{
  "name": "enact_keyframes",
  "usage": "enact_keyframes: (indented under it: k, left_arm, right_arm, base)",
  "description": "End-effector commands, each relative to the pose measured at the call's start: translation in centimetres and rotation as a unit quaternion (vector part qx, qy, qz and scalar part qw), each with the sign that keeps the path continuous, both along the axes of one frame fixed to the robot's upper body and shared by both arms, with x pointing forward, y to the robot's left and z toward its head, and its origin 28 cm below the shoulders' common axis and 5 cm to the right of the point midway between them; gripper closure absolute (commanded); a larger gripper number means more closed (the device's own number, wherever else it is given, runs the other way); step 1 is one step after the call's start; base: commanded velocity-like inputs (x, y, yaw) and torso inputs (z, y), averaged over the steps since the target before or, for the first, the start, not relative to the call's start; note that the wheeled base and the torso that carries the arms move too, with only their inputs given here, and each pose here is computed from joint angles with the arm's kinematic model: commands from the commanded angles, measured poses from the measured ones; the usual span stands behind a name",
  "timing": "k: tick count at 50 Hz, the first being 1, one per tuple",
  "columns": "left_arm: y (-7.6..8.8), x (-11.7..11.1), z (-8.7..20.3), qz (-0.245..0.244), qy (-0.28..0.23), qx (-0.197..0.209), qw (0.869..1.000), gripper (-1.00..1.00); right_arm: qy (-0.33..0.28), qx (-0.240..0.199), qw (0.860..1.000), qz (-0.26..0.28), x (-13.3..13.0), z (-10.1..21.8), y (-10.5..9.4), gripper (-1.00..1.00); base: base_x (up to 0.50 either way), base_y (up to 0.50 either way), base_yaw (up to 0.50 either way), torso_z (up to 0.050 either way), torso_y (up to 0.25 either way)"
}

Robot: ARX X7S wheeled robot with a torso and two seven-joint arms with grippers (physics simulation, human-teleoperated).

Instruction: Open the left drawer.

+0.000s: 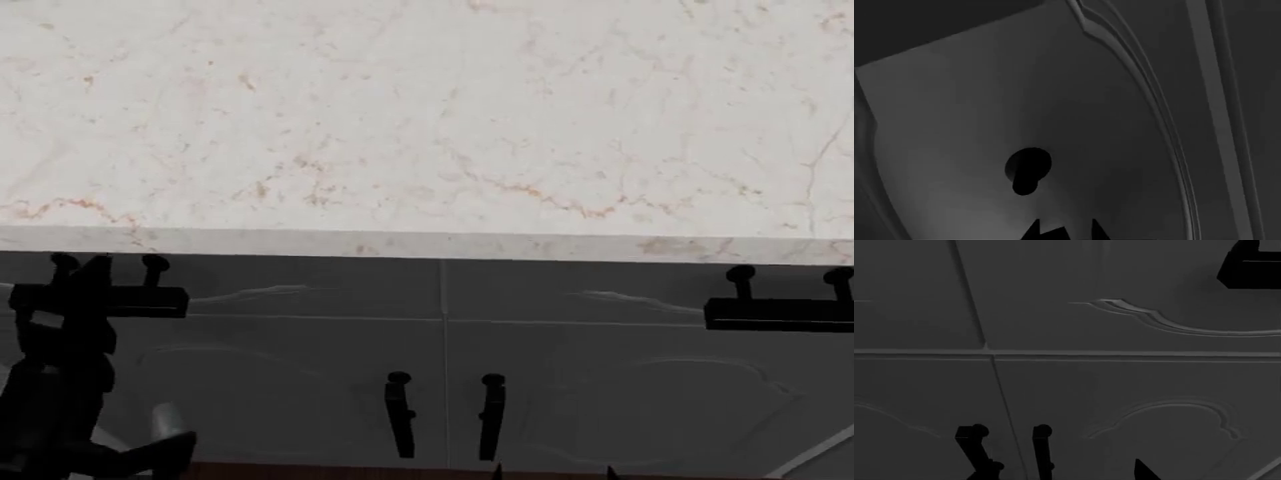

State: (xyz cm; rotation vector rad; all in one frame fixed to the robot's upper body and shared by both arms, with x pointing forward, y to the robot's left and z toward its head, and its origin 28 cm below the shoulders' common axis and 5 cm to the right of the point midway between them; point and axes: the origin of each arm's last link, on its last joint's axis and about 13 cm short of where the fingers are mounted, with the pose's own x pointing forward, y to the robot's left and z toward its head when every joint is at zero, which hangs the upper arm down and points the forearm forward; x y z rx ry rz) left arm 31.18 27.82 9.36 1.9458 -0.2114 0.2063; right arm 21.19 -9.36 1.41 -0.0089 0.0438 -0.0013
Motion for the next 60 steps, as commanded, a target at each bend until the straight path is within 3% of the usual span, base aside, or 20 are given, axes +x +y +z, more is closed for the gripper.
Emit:
enact_keyframes:
  k: [1,12,39,48,49,50,54,60]
  left_arm:
    - [-0.5,1.2,0.2,-0.005,0.026,-0.03,0.999,1.0]
    - [-0.5,0.6,0.2,-0.008,0.023,-0.046,0.999,1.0]
    - [0.7,-4.7,-1.1,0.005,0.034,-0.059,0.998,1.0]
    - [0.1,-6.4,-0.7,-0.004,0.03,-0.06,0.998,1.0]
    - [0.1,-6.6,-0.9,-0.004,0.032,-0.062,0.998,1.0]
    - [0.1,-6.9,-1.0,0.003,0.039,-0.091,0.995,1.0]
    - [0.0,-7.6,-1.2,-0.003,0.039,-0.068,0.997,1.0]
    - [0.2,-8.4,-1.5,0.002,0.043,-0.067,0.997,1.0]
  right_arm:
    - [0.0,0.0,1.0,0.0,0.0,0.0,0.0,-1.0]
    - [0.0,-0.002,1.0,0.003,0.0,-0.1,0.0,-1.0]
    - [0.001,-0.002,1.0,0.005,0.0,-0.2,0.0,-1.0]
    - [0.001,0.0,1.0,0.005,-0.1,0.1,0.1,-1.0]
    - [0.001,0.0,1.0,0.004,-0.1,0.0,0.0,-1.0]
    - [0.0,0.0,1.0,0.004,-0.1,0.1,0.0,-1.0]
    - [-0.002,0.0,1.0,0.006,-0.1,0.0,0.0,-1.0]
    - [-0.006,0.0,1.0,0.008,-0.2,0.2,0.0,-1.0]
  base:
    - [0.01,0.0,-0.01,0.0,0.0]
    - [0.01,0.0,-0.01,0.0,-0.001]
    - [0.0,0.0,0.0,-0.001,0.0]
    - [0.0,0.0,0.0,0.0,0.0]
    - [0.0,0.0,0.0,0.0,0.0]
    - [0.0,0.0,0.0,0.0,0.0]
    - [0.0,0.0,0.0,0.0,0.0]
    - [0.0,0.0,0.0,0.0,0.0]
